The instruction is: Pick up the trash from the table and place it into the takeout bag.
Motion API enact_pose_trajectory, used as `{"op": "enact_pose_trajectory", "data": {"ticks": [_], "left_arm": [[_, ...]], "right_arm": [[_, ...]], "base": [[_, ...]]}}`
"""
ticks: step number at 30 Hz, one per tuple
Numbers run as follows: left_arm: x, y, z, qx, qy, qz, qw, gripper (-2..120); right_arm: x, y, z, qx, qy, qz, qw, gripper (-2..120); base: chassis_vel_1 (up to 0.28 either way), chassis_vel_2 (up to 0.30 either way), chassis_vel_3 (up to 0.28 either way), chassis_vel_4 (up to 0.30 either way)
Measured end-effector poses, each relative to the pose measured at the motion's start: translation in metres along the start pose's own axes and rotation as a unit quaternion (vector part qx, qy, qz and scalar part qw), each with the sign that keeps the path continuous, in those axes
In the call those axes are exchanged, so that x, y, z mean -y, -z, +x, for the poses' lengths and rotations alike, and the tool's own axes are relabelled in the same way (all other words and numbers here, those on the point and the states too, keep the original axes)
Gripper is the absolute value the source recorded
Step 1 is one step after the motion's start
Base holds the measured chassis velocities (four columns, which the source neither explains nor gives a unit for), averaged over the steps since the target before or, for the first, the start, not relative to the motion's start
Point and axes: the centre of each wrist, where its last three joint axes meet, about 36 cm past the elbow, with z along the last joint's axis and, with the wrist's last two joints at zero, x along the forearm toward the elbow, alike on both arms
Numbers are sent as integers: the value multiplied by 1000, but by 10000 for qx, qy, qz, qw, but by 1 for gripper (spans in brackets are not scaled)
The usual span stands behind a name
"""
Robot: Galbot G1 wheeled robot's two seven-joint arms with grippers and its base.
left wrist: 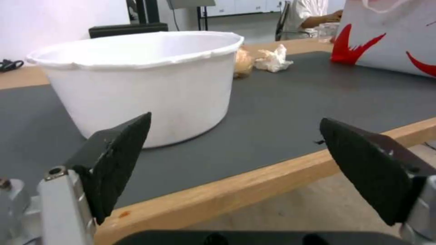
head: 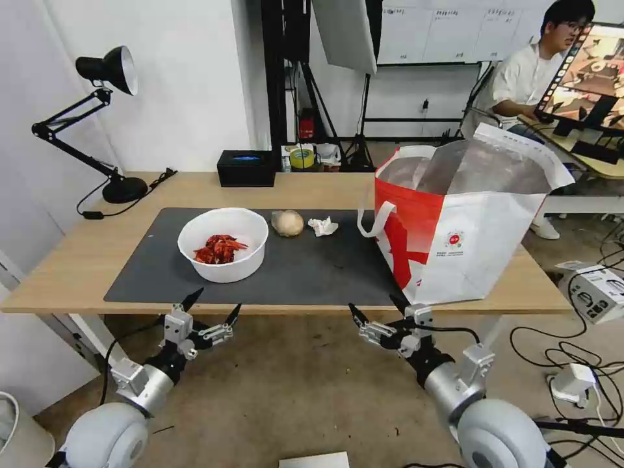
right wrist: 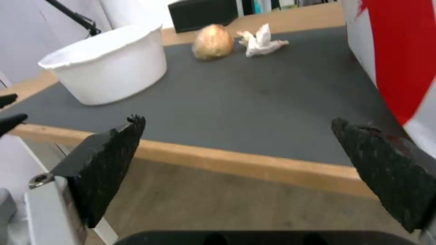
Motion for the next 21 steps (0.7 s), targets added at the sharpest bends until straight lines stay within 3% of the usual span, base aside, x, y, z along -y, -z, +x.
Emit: {"op": "enact_pose_trajectory", "data": {"ticks": [21], "left_arm": [[6,-6,10,-154,12,-36,9999,100]], "right_arm": [[2,3,1,5,31,125,9999,100]], "base": [[0,0,0,0]]}}
